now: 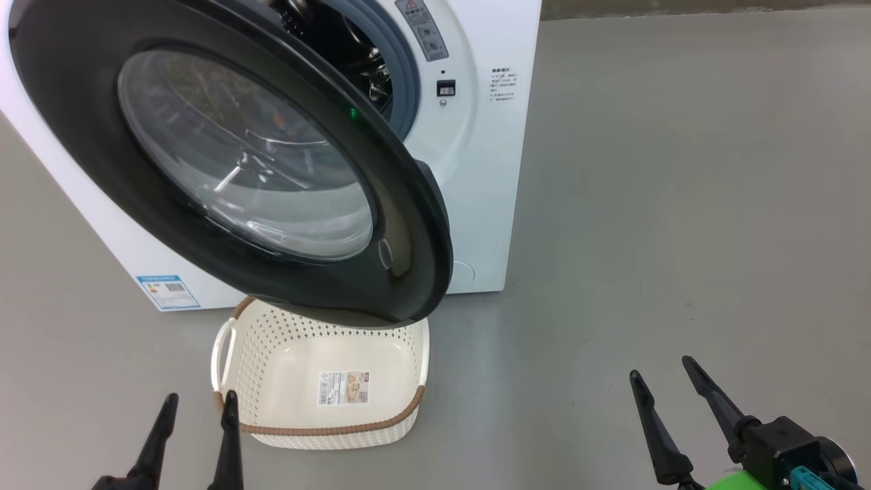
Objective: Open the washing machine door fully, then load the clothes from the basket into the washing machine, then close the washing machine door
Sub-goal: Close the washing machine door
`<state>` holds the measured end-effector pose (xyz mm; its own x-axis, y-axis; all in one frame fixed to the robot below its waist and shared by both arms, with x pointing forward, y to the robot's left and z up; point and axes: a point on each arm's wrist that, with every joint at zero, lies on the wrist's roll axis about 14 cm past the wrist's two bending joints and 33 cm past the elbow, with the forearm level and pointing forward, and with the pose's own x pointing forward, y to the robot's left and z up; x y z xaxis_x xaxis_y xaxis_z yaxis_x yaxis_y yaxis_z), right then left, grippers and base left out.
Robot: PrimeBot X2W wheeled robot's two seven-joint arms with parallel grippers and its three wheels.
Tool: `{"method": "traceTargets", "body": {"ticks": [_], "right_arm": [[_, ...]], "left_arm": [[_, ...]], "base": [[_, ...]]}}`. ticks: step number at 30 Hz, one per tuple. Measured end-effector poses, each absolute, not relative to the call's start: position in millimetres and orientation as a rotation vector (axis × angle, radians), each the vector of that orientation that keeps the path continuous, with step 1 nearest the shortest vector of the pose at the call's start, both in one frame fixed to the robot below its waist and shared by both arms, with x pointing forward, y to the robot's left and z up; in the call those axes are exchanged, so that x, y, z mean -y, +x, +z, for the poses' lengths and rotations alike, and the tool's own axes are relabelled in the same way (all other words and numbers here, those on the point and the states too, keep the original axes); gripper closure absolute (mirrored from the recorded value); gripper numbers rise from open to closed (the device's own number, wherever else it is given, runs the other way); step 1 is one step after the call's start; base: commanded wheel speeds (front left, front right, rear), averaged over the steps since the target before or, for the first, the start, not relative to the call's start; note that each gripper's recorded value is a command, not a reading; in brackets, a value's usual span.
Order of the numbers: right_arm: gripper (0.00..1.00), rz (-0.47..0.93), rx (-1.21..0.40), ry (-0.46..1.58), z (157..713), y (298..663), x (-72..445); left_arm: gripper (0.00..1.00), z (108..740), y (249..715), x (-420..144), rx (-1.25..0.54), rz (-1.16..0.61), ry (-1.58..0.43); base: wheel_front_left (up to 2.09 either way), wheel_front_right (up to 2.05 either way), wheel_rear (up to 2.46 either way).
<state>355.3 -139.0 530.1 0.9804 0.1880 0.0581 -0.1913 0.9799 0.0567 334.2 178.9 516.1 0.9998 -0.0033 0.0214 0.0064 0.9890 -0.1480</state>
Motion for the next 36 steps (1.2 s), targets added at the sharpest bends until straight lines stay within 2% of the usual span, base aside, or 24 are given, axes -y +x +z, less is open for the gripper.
{"method": "traceTargets", "body": {"ticks": [5, 6, 7, 8, 28, 36], "right_arm": [[0.0, 0.199, 0.05, 0.063, 529.4, 356.6, 136.4], [0.04, 0.201, 0.05, 0.063, 529.4, 356.8, 135.7], [0.65, 0.203, 0.049, 0.063, 529.1, 357.1, 135.2], [1.0, 0.204, 0.048, 0.064, 529.0, 357.4, 134.7], [1.0, 0.228, 0.009, 0.071, 521.4, 362.8, 126.5], [1.0, 0.307, 0.017, 0.041, 523.2, 404.7, 107.9]], "left_arm": [[0.0, 512.2, 332.8, -178.7, 0.009, -0.003, -0.149], [0.0, 511.7, 332.5, -178.9, 0.007, -0.002, -0.149], [0.0, 511.1, 332.2, -179.0, 0.005, 0.0, -0.149], [0.0, 510.8, 332.0, -178.9, 0.005, 0.001, -0.149], [0.0, 510.2, 332.7, -179.0, 0.011, 0.017, -0.146], [0.0, 518.8, 347.7, -170.2, 0.044, -0.001, -0.152]], "base": [[0.0, 0.0, 0.0], [0.0, 0.0, 0.0], [0.0, 0.0, 0.0], [0.0, 0.0, 0.0], [0.0, 0.0, 0.0], [0.0, 0.0, 0.0]]}}
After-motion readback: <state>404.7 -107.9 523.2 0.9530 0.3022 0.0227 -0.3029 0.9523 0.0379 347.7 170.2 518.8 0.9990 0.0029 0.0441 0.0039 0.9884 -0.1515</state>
